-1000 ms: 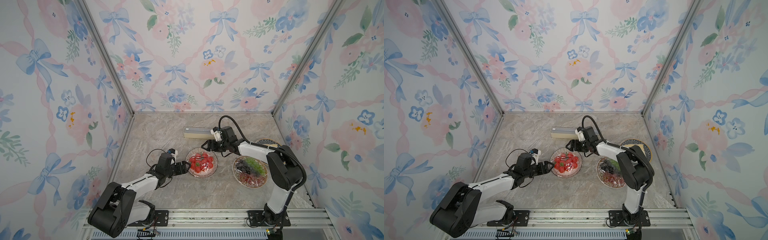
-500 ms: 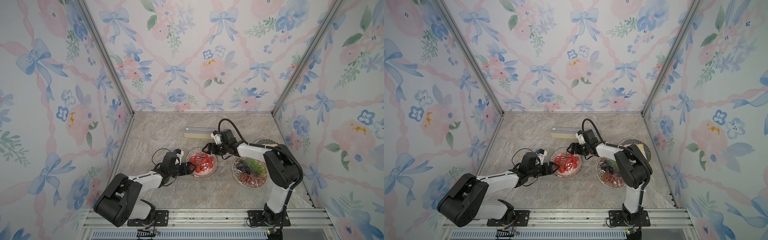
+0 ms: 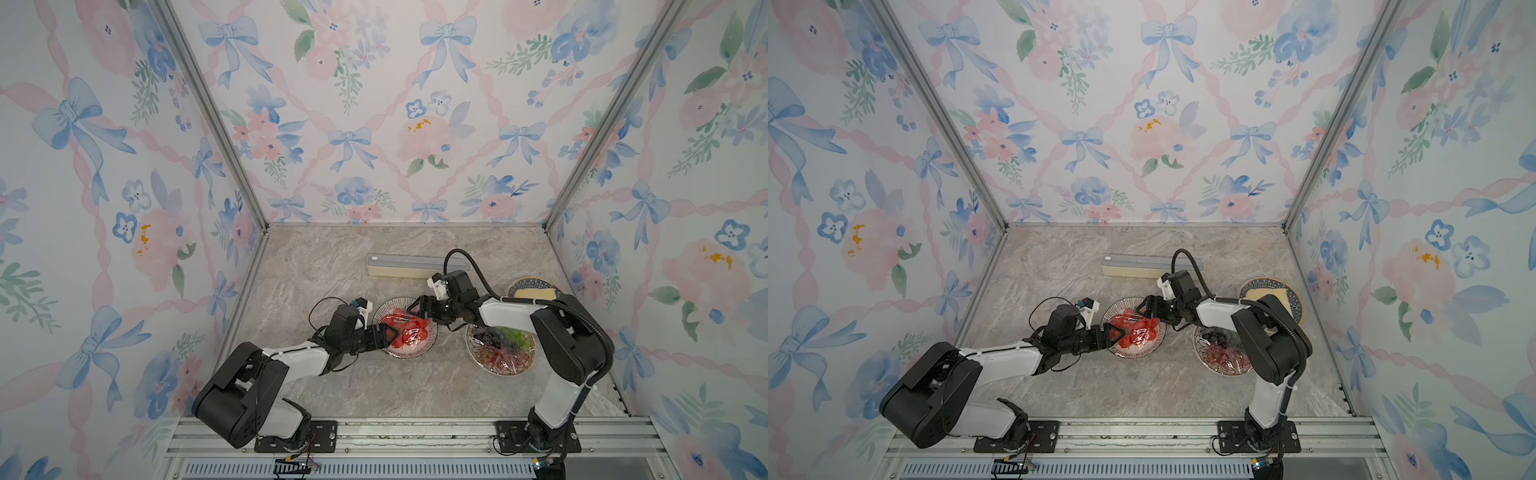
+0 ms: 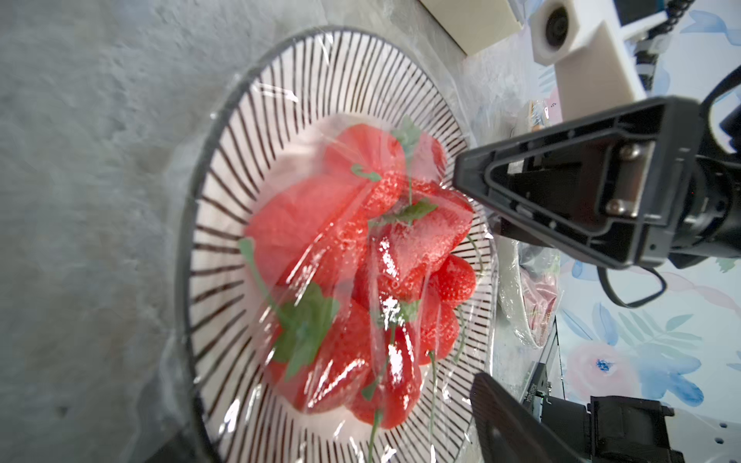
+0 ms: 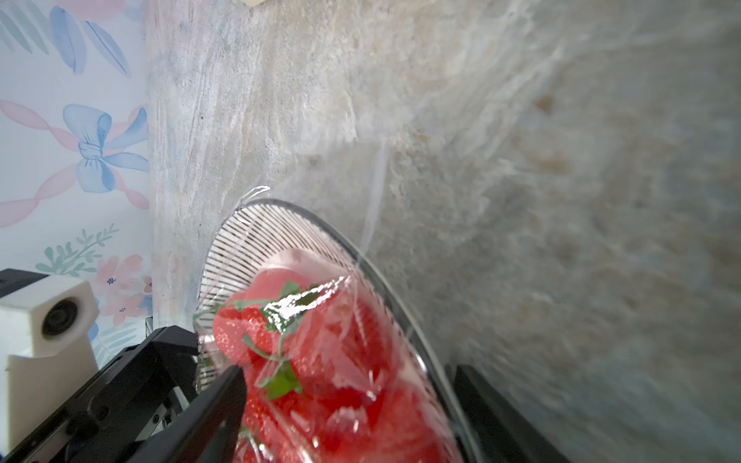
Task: Wrap the plate with plastic wrap
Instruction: Cover the plate with plastic wrap.
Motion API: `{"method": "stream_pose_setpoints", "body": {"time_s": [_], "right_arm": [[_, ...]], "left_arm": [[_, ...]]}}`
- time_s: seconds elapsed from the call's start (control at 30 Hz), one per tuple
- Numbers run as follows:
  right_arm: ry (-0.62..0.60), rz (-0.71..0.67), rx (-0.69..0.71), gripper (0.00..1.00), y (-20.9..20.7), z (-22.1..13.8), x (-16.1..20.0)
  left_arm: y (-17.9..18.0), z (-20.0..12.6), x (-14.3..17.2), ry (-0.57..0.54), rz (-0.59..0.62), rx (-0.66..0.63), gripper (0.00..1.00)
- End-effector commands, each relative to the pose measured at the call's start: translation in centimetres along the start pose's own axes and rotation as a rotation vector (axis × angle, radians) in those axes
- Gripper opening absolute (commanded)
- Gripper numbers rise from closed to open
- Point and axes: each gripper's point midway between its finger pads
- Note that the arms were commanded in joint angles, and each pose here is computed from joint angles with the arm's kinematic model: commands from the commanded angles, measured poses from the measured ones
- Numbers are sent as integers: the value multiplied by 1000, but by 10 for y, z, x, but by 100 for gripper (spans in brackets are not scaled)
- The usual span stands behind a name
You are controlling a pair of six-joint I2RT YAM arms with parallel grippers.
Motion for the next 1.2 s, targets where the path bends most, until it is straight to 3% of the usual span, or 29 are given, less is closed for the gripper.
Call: {"method": "stream_pose_setpoints", "body": {"time_s": [0.0, 0.17, 0.4, 0.67, 1.17], "right_arm": [[-44, -94, 84, 85, -1, -31, -21], [-57, -200, 67, 84, 22, -36, -36], [-21, -278, -49, 81, 71, -2, -37], [58, -251, -41, 82, 61, 31, -40], [117, -94, 3, 82, 27, 44, -22]], "left_arm": [[-7, 2, -9, -29, 11, 24, 87], [-3, 2, -6, -30, 5, 5, 87], [0, 3, -4, -24, 2, -3, 87], [3, 3, 0, -16, 0, -6, 87], [7, 3, 5, -7, -15, -13, 87]]}}
Point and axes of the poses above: each gripper's point midway between its finger pads, its own z axis out along the fingers, its own y axis along the line the jaws close on, x = y × z, and after that the axes turned 5 degrees about z, right-handed
